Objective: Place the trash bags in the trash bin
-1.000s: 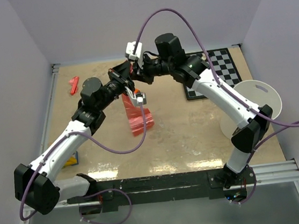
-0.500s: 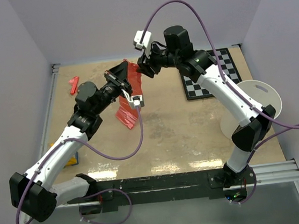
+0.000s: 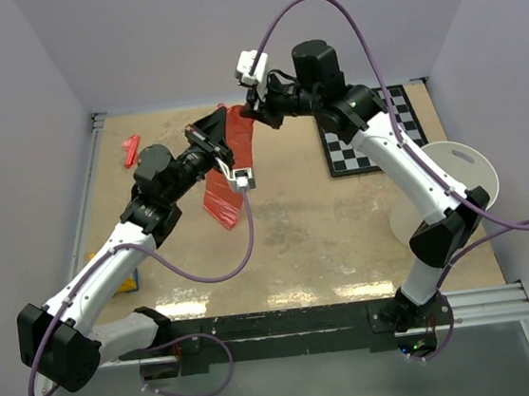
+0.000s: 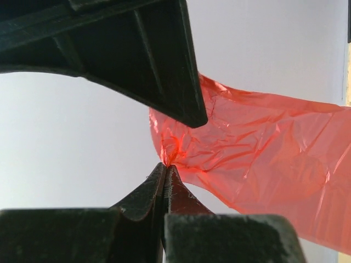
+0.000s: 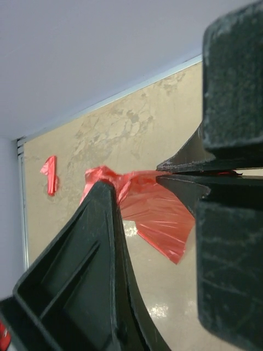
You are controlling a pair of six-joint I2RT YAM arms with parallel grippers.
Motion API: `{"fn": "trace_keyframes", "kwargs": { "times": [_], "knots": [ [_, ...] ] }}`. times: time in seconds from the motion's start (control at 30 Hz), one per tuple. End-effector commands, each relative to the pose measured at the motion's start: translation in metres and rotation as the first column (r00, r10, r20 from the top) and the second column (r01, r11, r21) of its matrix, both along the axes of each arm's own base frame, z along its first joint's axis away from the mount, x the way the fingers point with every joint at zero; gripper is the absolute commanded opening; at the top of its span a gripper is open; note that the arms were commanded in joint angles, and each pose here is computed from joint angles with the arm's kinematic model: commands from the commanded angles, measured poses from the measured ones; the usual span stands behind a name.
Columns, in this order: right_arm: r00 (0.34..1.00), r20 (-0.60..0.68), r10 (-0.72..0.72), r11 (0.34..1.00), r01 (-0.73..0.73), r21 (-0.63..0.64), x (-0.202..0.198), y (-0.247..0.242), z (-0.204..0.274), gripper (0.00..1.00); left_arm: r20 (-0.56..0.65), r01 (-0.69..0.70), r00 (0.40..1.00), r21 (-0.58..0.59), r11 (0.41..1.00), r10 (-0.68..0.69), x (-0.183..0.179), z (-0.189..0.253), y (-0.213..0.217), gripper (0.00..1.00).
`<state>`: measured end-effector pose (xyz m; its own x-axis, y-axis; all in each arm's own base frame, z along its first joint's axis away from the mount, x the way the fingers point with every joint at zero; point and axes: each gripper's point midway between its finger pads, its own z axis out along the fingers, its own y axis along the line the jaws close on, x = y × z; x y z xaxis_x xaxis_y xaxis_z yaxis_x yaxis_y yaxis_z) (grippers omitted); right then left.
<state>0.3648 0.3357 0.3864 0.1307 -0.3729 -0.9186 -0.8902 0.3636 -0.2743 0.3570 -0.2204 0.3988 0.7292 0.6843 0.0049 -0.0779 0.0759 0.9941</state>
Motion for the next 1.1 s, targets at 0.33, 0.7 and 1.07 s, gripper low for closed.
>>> {"fn": "trace_keyframes", "kwargs": {
  "times": [0.33, 0.7, 1.07],
  "knots": [
    [0.993, 0.038, 0.112, 0.990, -0.108, -0.088, -0.009, 0.015, -0.015, 0.00, 0.167, 0.160, 0.974, -0.016, 0.987, -0.155, -0.030, 0.035, -0.018, 0.00],
    [0.989, 0.139, 0.043, 0.999, -0.043, 0.000, -0.001, 0.012, 0.037, 0.00, 0.002, 0.204, 0.979, 0.078, 0.976, -0.205, -0.027, -0.004, -0.028, 0.00],
    [0.950, 0.102, 0.296, 0.954, -0.300, 0.020, -0.071, 0.031, 0.036, 0.00, 0.070, -0.070, 0.995, 0.003, 0.998, 0.070, 0.039, 0.012, 0.000, 0.00]
  ]
}}
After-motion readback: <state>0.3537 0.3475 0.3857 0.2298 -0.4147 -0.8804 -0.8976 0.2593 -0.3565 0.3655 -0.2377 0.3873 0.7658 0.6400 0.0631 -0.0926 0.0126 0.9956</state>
